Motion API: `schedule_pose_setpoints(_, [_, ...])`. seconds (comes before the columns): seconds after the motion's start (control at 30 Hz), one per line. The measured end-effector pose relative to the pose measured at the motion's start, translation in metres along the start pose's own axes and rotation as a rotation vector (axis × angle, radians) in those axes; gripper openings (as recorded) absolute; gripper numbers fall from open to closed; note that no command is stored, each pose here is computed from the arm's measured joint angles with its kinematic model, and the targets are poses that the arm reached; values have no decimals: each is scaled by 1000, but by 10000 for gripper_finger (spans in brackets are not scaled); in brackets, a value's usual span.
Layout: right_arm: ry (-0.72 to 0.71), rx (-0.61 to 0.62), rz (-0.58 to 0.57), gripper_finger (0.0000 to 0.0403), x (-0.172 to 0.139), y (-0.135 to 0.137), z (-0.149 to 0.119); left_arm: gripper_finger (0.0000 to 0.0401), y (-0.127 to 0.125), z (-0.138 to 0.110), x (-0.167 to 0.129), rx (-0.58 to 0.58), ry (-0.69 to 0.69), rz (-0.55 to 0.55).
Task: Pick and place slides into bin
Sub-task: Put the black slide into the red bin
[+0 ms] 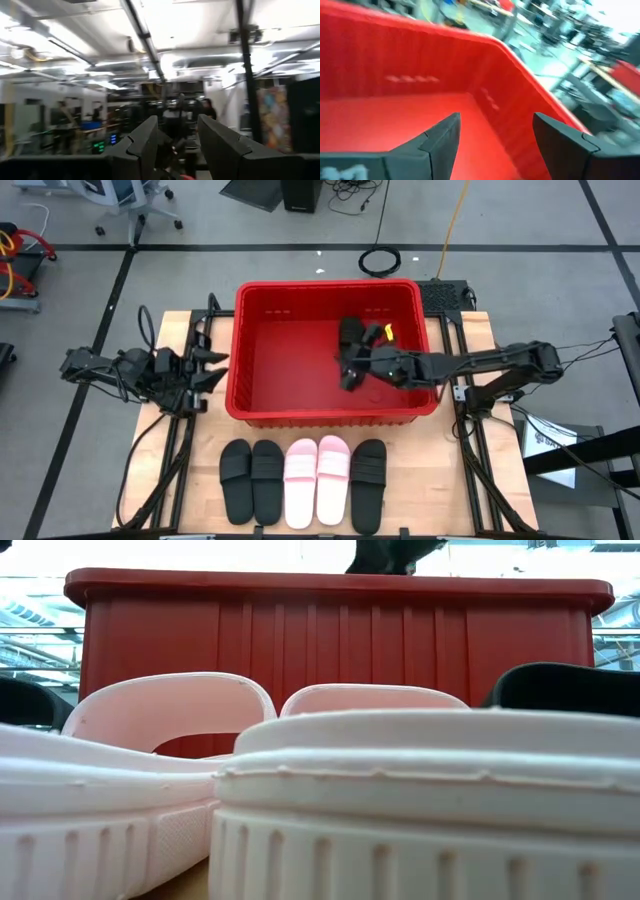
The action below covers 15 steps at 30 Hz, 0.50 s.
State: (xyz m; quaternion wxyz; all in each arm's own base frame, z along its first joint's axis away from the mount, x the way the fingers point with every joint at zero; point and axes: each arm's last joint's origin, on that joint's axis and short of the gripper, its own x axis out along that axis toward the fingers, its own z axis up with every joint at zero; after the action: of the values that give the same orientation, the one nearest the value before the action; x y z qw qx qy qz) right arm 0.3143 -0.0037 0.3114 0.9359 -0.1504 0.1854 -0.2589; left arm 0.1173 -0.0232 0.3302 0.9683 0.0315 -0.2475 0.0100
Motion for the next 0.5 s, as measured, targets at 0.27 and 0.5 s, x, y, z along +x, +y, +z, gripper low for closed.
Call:
schedule_pose_setpoints(0.27, [-172,102,339,238,-21,29,17,147,-11,-9,8,-68,15,-212])
schedule_pose_setpoints(0.5, [-288,163,652,238,-43,56,23,147,-28,-14,14,-139,-19,-436])
